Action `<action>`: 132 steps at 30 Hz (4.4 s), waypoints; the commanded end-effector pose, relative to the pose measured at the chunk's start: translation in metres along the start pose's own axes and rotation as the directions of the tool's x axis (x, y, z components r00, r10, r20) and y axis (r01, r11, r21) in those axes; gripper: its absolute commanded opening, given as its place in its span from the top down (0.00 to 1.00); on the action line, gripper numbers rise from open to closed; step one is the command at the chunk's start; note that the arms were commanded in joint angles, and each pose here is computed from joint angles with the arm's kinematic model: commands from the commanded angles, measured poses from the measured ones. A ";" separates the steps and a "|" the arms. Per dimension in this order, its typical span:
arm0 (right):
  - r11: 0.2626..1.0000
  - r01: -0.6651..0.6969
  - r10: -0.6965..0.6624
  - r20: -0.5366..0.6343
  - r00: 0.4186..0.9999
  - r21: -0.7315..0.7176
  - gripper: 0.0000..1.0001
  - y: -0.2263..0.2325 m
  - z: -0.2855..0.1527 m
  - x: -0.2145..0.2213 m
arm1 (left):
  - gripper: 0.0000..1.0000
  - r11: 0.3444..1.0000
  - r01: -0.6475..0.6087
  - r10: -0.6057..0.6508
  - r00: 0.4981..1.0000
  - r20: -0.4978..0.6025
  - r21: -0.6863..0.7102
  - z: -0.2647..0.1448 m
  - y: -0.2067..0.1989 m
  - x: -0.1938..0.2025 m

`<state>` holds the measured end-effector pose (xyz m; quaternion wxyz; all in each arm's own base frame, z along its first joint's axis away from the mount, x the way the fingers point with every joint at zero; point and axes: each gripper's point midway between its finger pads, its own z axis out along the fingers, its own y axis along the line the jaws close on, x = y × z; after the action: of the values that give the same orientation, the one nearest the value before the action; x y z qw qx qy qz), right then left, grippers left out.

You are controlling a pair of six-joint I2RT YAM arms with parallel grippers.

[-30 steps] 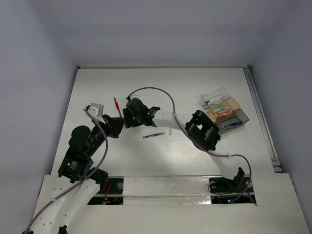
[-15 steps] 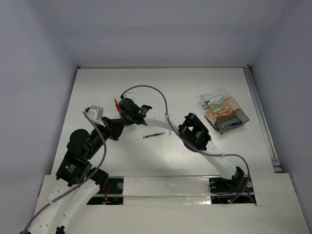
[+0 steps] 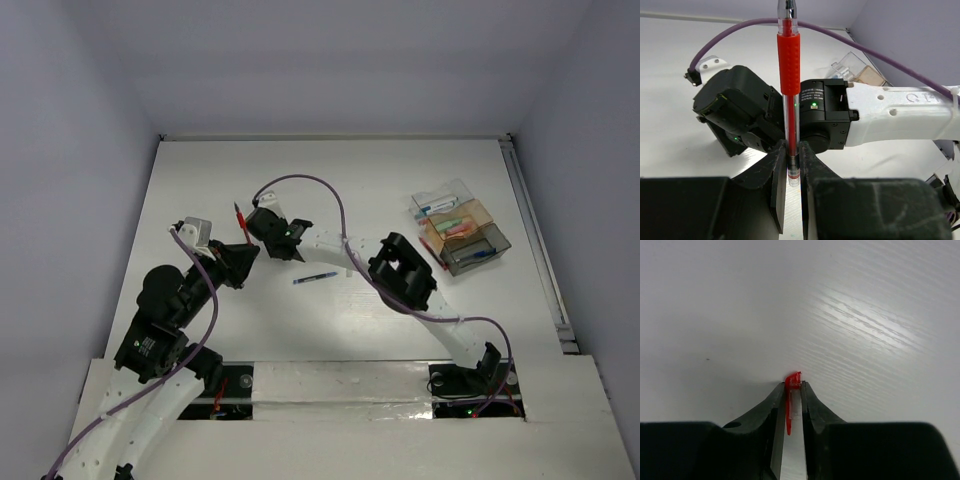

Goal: Sort the stationery into containers
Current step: Close the pen cap on the pen.

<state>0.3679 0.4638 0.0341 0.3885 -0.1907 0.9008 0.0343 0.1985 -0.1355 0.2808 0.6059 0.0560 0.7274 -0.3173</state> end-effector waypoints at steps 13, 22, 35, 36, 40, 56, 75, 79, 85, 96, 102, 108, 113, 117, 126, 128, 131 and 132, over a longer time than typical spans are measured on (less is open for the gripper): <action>0.995 0.100 -0.099 -0.200 0.975 -0.008 0.63 -0.043 0.012 0.057 | 1.00 1.000 -0.007 0.007 0.999 0.034 0.008 0.005 -0.004 -0.015; 0.996 0.028 -0.048 -0.246 0.968 -0.081 0.87 -0.049 0.012 0.063 | 1.00 1.000 -0.002 0.002 1.000 0.017 -0.007 0.010 0.001 -0.012; 0.929 -0.221 0.274 0.149 0.950 -0.298 1.00 -0.062 -0.064 -0.050 | 1.00 0.995 0.020 -0.005 0.989 -0.147 0.100 0.031 -0.008 0.024; 0.912 -0.251 0.318 0.171 0.933 -0.326 1.00 -0.062 -0.075 -0.059 | 1.00 0.994 0.023 -0.006 0.988 -0.157 0.105 0.033 -0.008 0.026; 0.847 -0.310 0.457 0.293 0.840 -0.432 1.00 -0.074 -0.127 -0.093 | 1.00 0.990 0.038 -0.010 0.980 -0.200 0.138 0.036 -0.013 0.036; 0.539 -0.182 0.788 0.415 0.455 -0.823 1.00 -0.087 -0.291 -0.190 | 1.00 0.986 0.070 -0.024 0.959 -0.282 0.153 0.045 -0.012 0.055; 0.408 -0.098 0.776 0.288 0.561 -0.908 1.00 -0.034 -0.292 -0.183 | 1.00 0.981 0.076 -0.022 0.956 -0.294 0.176 0.045 -0.015 0.058; 0.404 -0.096 0.773 0.284 0.567 -0.910 1.00 -0.031 -0.290 -0.183 | 1.00 0.982 0.077 -0.023 0.955 -0.296 0.173 0.045 -0.015 0.059; 0.406 -0.097 0.777 0.287 0.560 -0.909 1.00 -0.034 -0.290 -0.181 | 1.00 0.984 0.071 -0.022 0.959 -0.282 0.165 0.045 -0.014 0.055; 0.421 -0.091 0.782 0.310 0.541 -0.902 1.00 -0.037 -0.293 -0.179 | 1.00 0.984 0.072 -0.024 0.960 -0.281 0.161 0.045 -0.013 0.055; 0.427 -0.102 0.783 0.311 0.539 -0.898 1.00 -0.039 -0.290 -0.175 | 1.00 0.985 0.069 -0.024 0.962 -0.271 0.157 0.044 -0.013 0.053; 0.428 -0.104 0.781 0.309 0.543 -0.898 1.00 -0.039 -0.288 -0.172 | 1.00 0.986 0.066 -0.023 0.964 -0.264 0.155 0.044 -0.013 0.051; 0.422 -0.103 0.784 0.306 0.541 -0.901 1.00 -0.034 -0.289 -0.166 | 1.00 0.988 0.063 -0.026 0.968 -0.248 0.142 0.043 -0.011 0.047; 0.431 -0.092 0.786 0.324 0.526 -0.898 1.00 -0.025 -0.290 -0.157 | 1.00 0.984 0.085 -0.048 0.972 -0.232 0.154 0.043 -0.016 0.043; 0.454 -0.094 0.763 0.332 0.555 -0.886 1.00 -0.007 -0.283 -0.129 | 1.00 0.986 0.086 -0.062 0.985 -0.164 0.141 0.042 -0.018 0.024; 0.452 -0.098 0.757 0.323 0.567 -0.887 1.00 -0.004 -0.283 -0.121 | 1.00 0.985 0.091 -0.070 0.987 -0.145 0.148 0.043 -0.021 0.017; 0.470 -0.105 0.735 0.322 0.597 -0.876 1.00 -0.002 -0.278 -0.106 | 1.00 0.984 0.082 -0.063 0.991 -0.122 0.157 0.043 -0.025 0.005; 0.474 -0.106 0.719 0.315 0.620 -0.874 1.00 0.002 -0.276 -0.096 | 1.00 0.984 0.080 -0.061 0.991 -0.119 0.158 0.044 -0.026 0.002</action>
<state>0.2719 0.4272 0.3187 0.5528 -0.0242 0.5848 0.5932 0.2032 -0.1815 0.2246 0.4551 0.1041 0.7968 -0.3836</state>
